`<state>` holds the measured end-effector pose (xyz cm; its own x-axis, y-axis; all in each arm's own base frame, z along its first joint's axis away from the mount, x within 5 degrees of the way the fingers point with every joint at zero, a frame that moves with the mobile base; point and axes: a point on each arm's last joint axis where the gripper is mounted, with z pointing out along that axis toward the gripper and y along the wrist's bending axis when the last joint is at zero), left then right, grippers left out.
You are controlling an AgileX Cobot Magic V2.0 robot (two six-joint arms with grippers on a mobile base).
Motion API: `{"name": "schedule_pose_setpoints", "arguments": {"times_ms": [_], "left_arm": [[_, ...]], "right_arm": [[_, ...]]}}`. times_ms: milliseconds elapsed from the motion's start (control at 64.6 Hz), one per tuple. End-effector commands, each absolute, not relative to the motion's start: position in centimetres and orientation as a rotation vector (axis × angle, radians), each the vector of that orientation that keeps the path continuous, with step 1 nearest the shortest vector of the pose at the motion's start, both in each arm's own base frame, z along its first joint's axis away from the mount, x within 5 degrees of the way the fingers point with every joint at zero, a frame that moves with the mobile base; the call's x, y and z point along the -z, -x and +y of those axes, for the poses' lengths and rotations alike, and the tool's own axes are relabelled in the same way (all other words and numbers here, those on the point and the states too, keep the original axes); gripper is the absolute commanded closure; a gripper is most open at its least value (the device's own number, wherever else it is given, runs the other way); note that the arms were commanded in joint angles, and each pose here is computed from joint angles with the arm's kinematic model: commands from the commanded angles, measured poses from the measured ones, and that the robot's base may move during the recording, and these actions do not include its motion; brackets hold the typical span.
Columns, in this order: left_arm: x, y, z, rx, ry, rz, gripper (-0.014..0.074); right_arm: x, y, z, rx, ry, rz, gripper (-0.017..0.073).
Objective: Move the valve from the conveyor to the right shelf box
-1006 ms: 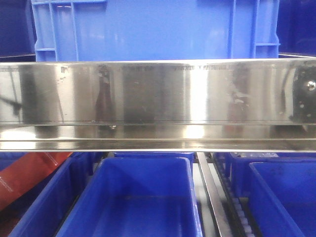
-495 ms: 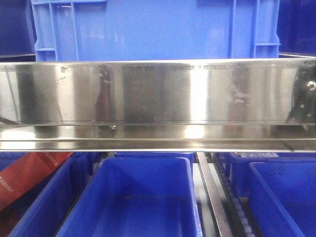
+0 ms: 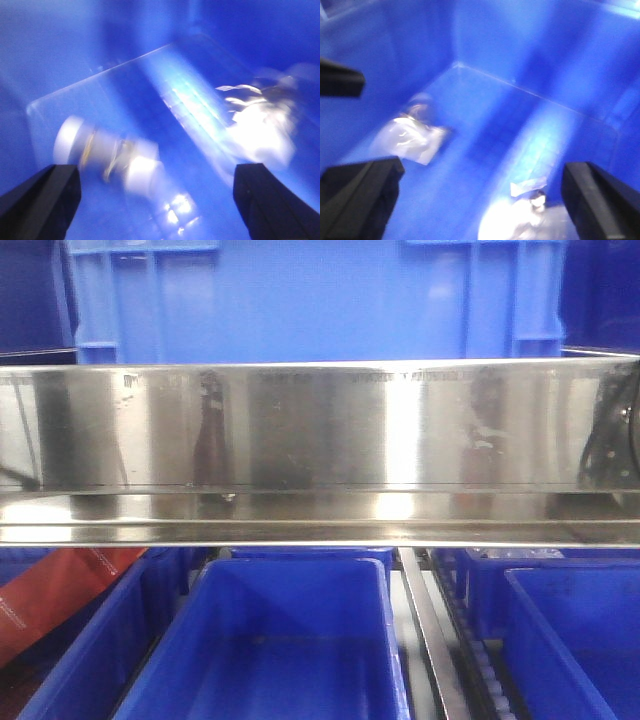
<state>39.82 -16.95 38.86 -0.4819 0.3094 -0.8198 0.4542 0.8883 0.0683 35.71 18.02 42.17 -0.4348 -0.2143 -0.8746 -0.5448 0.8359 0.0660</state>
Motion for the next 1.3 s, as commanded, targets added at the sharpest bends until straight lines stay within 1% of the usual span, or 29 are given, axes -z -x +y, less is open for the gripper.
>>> {"name": "schedule_pose_setpoints", "arguments": {"times_ms": [0, 31, 77, 108, 124, 170, 232, 248, 310, 356, 402, 557, 650, 758, 820, 913, 929, 1052, 1099, 1285], "left_arm": [[-42.3, -38.0, -16.5, 0.218, -0.533, 2.051, 0.0068], [-43.2, -37.3, -16.2, 0.22, -0.53, 2.036, 0.0071], [-44.4, -36.4, -15.8, 0.222, -0.525, 2.014, 0.0095], [-45.1, -35.8, -15.5, 0.224, -0.522, 2.0, 0.0129], [-45.6, -35.3, -15.3, 0.223, -0.52, 1.991, 0.0156], [-46.7, -34.4, -14.9, 0.222, -0.517, 1.972, 0.0223], [-48.2, -32.8, -14.2, 0.221, -0.512, 1.945, 0.0346], [-48.7, -32.3, -14.0, 0.219, -0.511, 1.938, 0.039], [-49.8, -30.8, -13.3, 0.203, -0.511, 1.925, 0.054], [-50.4, -30.0, -12.8, 0.197, -0.513, 1.926, 0.0636], [-50.7, -29.1, -12.5, 0.189, -0.518, 1.941, 0.0708], [-51.1, -26.3, -11.2, 0.187, -0.523, 1.96, 0.0704], [-50.3, -24.3, -10.4, 0.19, -0.515, 1.933, 0.0704], [-48.4, -21.8, -9.4, 0.214, -0.5, 1.894, 0.0704], [-47.2, -20.3, -8.9, 0.241, -0.48, 1.847, 0.0704], [-44.8, -17.6, -7.8, 0.256, -0.451, 1.773, 0.0704], [-44.0, -17.4, -7.7, 0.255, -0.451, 1.778, 0.0704], [-41.0, -14.2, -6.2, 0.261, -0.42, 1.682, 0.0704], [-39.3, -13.2, -5.8, 0.269, -0.41, 1.669, 0.0704], [-34.8, -9.9, -4.4, 0.295, -0.374, 1.609, 0.0704]], "right_arm": [[-45.5, -33.6, 17.0, -0.42, 0.547, 1.922, 0.0203], [-46.2, -33.0, 16.7, -0.421, 0.544, 1.903, 0.0257], [-47.5, -31.8, 16.2, -0.424, 0.541, 1.873, 0.0377], [-48.4, -30.9, 15.8, -0.426, 0.539, 1.852, 0.0439], [-48.9, -30.4, 15.5, -0.427, 0.538, 1.84, 0.0486], [-50.0, -29.1, 15.0, -0.43, 0.537, 1.813, 0.059], [-51.2, -27.5, 14.3, -0.432, 0.533, 1.781, 0.0708], [-51.5, -27.0, 14.0, -0.432, 0.532, 1.773, 0.0727], [-52.2, -25.6, 13.4, -0.434, 0.528, 1.75, 0.0718], [-52.2, -24.7, 13.0, -0.434, 0.527, 1.746, 0.0718], [-52.3, -23.5, 12.4, -0.434, 0.525, 1.738, 0.0718], [-50.2, -20.8, 11.0, -0.418, 0.508, 1.736, 0.0718], [-47.7, -18.8, 9.9, -0.399, 0.494, 1.737, 0.0718], [-45.1, -16.5, 8.7, -0.394, 0.473, 1.725, 0.0719], [-43.2, -15.3, 8.0, -0.39, 0.461, 1.72, 0.0722], [-40.1, -13.5, 7.0, -0.381, 0.444, 1.711, 0.0722], [-39.7, -13.2, 6.9, -0.381, 0.441, 1.709, 0.0722], [-36.2, -11.1, 5.8, -0.364, 0.437, 1.705, 0.0722], [-35.4, -10.4, 5.4, -0.363, 0.434, 1.695, 0.0722], [-32.0, -8.5, 4.5, -0.361, 0.429, 1.693, 0.0722]]}}
